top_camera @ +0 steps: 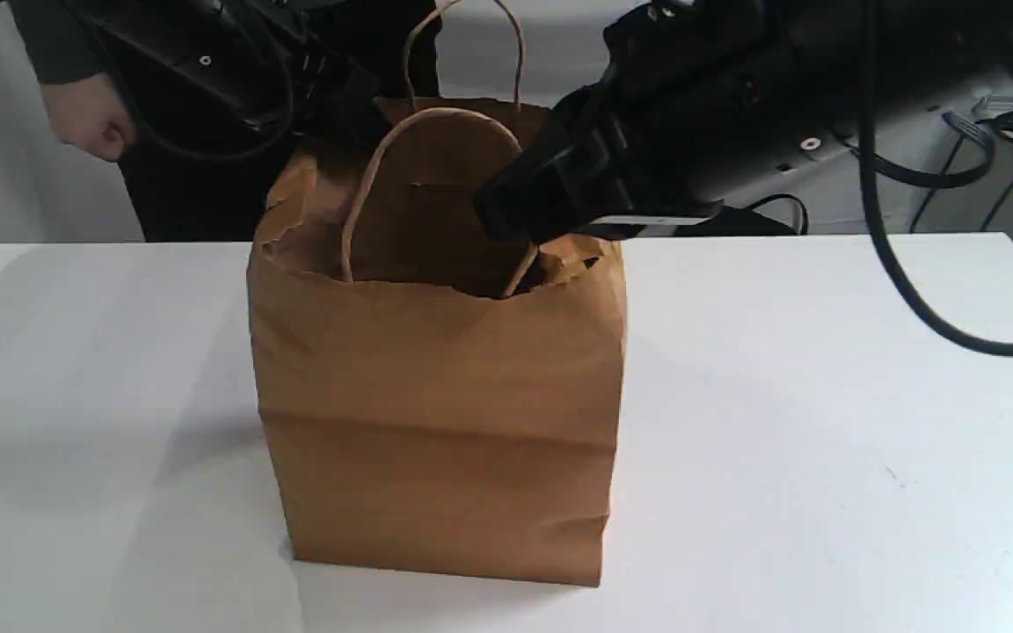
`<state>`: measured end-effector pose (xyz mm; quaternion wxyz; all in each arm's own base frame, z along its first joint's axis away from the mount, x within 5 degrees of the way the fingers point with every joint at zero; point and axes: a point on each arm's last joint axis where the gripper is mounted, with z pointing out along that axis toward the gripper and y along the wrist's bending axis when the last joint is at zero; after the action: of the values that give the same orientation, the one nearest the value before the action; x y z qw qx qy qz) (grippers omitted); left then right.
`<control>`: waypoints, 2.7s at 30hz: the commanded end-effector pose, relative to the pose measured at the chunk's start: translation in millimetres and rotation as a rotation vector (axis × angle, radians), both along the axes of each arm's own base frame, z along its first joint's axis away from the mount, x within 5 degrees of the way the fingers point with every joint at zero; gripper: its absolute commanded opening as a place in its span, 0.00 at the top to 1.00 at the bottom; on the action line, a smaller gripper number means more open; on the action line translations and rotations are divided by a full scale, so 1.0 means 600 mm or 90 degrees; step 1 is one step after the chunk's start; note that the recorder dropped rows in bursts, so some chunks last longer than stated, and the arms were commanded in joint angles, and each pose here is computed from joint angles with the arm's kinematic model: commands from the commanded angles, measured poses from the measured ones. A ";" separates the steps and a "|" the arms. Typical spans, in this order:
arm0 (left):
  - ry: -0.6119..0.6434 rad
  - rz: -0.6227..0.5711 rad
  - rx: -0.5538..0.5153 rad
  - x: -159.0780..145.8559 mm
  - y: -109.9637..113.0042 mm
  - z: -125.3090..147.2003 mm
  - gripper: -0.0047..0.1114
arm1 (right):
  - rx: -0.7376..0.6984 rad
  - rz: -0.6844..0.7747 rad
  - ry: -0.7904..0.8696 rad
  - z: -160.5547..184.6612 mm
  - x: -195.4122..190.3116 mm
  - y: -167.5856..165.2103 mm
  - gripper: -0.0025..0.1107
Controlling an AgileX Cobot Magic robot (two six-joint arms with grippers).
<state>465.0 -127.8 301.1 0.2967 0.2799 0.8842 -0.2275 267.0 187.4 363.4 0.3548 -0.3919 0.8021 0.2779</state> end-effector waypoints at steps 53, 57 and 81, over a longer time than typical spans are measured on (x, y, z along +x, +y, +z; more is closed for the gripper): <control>-0.043 0.047 0.120 -0.094 0.044 0.141 0.80 | -0.010 0.024 -0.111 0.091 -0.097 -0.055 0.89; -0.047 0.048 0.120 -0.110 0.047 0.152 0.96 | -0.039 0.001 -0.109 0.087 -0.093 -0.061 0.98; -0.219 0.281 0.048 -0.387 0.176 0.149 0.96 | -0.005 -0.272 -0.390 0.222 -0.270 -0.222 0.98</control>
<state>243.9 -24.5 386.2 0.4349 0.1401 0.8863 -0.0759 112.0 61.6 493.5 0.6078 -0.2980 0.7319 0.0777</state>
